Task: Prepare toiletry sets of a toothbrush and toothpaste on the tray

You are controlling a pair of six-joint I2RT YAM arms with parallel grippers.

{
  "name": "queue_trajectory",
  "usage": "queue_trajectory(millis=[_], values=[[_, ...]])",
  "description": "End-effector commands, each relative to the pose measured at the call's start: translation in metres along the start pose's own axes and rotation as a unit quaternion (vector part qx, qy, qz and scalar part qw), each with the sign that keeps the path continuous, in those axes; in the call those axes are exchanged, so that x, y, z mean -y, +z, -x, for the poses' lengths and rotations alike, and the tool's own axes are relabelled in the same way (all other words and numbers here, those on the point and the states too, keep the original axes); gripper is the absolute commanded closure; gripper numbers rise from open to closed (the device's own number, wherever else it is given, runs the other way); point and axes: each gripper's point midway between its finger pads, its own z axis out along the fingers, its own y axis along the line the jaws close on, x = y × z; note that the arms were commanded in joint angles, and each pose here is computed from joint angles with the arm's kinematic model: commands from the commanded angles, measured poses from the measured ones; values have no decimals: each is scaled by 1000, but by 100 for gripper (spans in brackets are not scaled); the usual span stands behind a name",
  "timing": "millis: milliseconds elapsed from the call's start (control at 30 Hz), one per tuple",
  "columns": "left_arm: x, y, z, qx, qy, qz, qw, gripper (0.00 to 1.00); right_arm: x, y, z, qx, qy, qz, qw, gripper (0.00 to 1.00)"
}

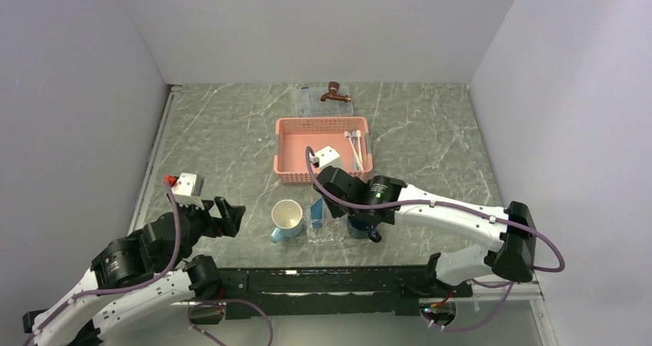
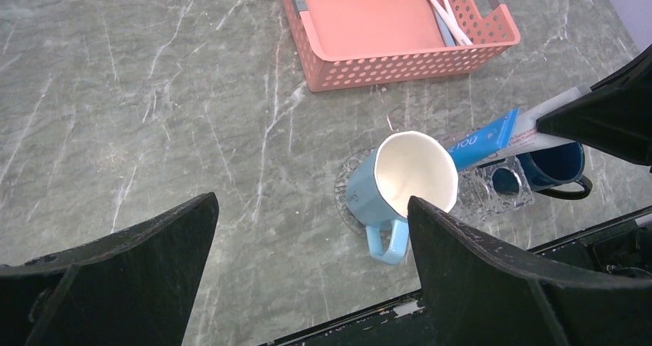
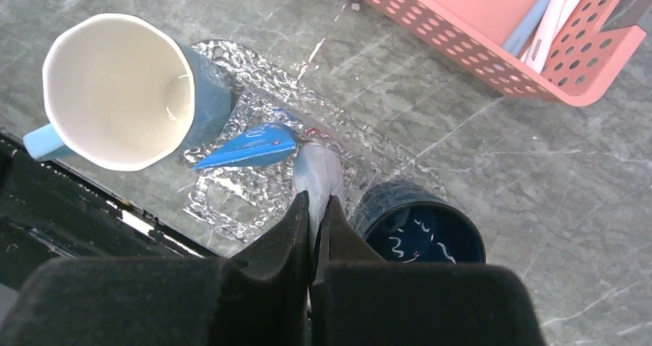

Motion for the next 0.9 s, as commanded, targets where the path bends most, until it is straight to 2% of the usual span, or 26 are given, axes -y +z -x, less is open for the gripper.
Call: queue_trajectory(millis=[0, 867], values=[[1, 1, 5, 11, -2, 3, 1000, 1, 1, 3, 7, 19, 11, -15, 1000, 100], [1, 4, 4, 5, 5, 7, 1000, 1, -1, 22, -12, -2, 15, -21, 1000, 100]])
